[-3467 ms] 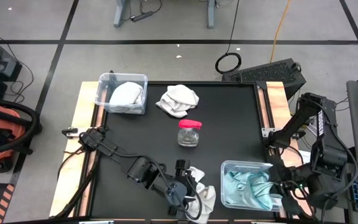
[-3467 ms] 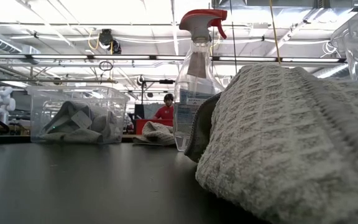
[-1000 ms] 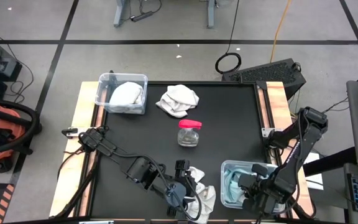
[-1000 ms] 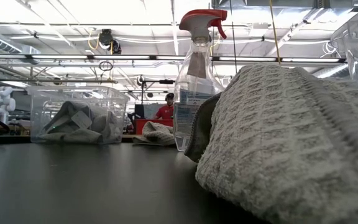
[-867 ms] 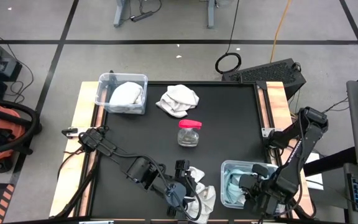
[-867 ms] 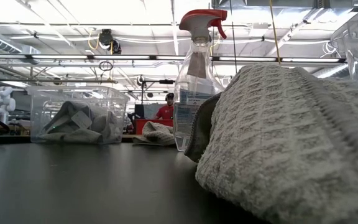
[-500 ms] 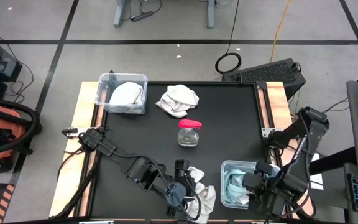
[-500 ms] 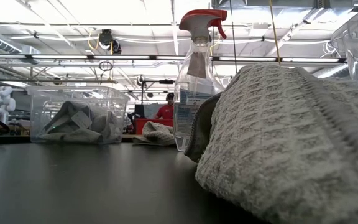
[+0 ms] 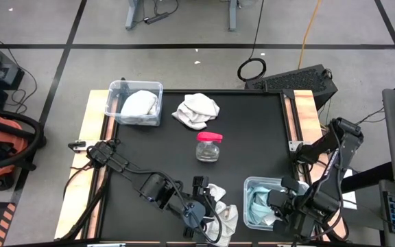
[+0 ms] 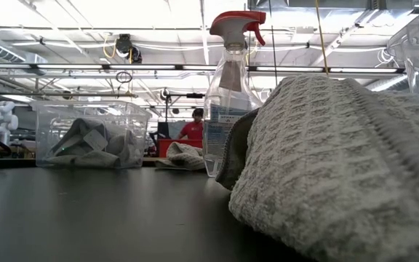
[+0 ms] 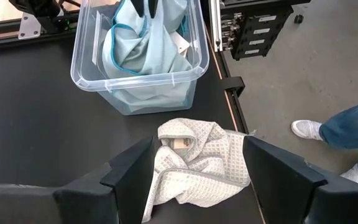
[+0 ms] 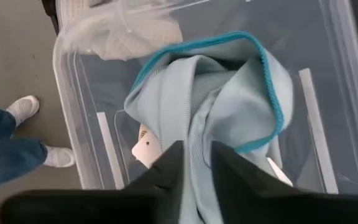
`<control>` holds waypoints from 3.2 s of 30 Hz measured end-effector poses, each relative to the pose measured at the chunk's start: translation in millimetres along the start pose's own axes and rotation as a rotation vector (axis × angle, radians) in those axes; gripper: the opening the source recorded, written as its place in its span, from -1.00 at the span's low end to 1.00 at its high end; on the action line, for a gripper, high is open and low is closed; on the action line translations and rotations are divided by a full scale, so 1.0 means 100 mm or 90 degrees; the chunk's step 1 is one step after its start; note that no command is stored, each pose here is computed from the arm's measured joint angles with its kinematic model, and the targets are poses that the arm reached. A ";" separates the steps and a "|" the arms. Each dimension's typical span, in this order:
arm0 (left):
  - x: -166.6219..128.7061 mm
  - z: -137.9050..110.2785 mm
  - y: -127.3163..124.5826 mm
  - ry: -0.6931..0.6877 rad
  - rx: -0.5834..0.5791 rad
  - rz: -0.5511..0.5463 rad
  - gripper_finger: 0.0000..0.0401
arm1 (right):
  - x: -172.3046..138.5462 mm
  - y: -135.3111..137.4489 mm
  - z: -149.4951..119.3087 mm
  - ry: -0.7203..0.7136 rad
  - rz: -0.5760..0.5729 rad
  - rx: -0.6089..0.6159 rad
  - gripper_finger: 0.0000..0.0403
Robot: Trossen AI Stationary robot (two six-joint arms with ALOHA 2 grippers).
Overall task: Sort microfiber towel by color & place in baskets
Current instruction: Put the blue towel into the bottom transparent bin, then put the gray towel into the top transparent bin
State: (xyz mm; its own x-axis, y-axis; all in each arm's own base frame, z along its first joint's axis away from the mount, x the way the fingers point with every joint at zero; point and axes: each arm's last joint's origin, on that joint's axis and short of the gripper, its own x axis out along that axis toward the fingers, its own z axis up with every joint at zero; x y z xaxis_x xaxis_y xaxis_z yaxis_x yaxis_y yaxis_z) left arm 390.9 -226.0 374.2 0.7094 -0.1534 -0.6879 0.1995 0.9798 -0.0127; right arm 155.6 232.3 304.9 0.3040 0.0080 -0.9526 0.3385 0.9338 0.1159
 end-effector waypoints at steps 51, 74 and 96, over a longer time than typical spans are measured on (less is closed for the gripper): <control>0.01 -0.02 0.04 0.017 -0.001 0.008 0.25 | -0.06 0.06 0.03 -0.014 0.036 -0.013 -0.21; 0.59 -0.49 0.07 0.121 -0.012 0.069 0.25 | -0.63 0.18 0.26 -0.153 0.136 -0.042 0.18; 1.37 -1.14 0.15 0.041 -0.098 0.002 0.25 | -0.63 0.18 0.26 -0.153 0.136 -0.054 0.18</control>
State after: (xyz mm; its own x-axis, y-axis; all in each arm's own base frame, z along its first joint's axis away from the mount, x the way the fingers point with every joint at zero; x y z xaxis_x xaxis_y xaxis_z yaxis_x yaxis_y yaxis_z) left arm 414.3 -218.0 196.8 0.6638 -0.1465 -0.7334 0.0879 0.9891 -0.1180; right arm 165.3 239.2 374.3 0.5645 0.1317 -0.8149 0.1727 0.9465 0.2726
